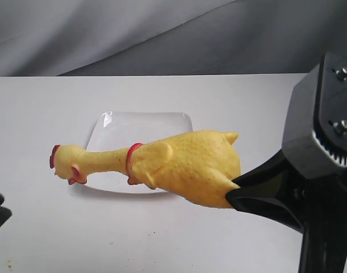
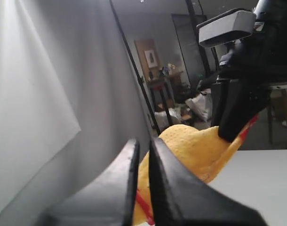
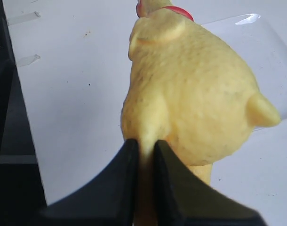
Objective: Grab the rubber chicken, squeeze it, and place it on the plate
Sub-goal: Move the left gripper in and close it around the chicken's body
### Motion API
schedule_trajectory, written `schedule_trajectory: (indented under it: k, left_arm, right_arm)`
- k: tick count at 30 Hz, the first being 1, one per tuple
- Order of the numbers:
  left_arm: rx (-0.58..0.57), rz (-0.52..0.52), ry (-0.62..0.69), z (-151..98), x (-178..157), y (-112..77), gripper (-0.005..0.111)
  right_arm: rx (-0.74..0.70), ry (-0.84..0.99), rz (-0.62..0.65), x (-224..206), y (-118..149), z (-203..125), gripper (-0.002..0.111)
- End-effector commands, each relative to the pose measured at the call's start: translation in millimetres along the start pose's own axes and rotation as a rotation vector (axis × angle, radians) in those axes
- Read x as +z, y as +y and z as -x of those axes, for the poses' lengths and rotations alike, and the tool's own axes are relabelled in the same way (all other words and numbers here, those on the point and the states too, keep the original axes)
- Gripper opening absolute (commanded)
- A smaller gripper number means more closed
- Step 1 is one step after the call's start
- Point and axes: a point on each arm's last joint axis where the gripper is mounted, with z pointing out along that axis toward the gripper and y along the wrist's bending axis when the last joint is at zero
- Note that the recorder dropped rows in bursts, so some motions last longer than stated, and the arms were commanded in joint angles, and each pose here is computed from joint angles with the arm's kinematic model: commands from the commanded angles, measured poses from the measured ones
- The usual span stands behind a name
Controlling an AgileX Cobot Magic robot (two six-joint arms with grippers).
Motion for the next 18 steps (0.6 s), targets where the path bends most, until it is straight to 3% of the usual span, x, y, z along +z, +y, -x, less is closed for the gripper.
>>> schedule_trajectory:
  k: [1, 4, 6, 8, 13, 18]
  left_arm:
    - [-0.085, -0.146, 0.082, 21, 26, 14.5, 0.041]
    - [-0.162, -0.271, 0.163, 32, 50, 29.4, 0.067]
    - [-0.124, -0.360, 0.285, 35, 64, 40.5, 0.077]
    - [-0.103, -0.406, 0.372, 36, 75, 50.9, 0.079]
    - [-0.100, -0.471, 0.412, 29, 108, 63.5, 0.078]
    - [0.035, -0.461, 0.442, 16, 133, 66.4, 0.078]
  right_arm:
    - [0.017, -0.028, -0.001, -2, 1, 2, 0.000]
    - [0.027, -0.034, 0.006, -2, 1, 3, 0.000]
    - [0.043, -0.042, 0.017, -2, 2, 4, 0.000]
    - [0.045, -0.044, 0.019, -2, 2, 4, 0.000]
    - [0.045, -0.038, 0.024, -2, 3, 3, 0.000]
    - [0.055, -0.022, 0.051, -2, 5, 2, 0.000]
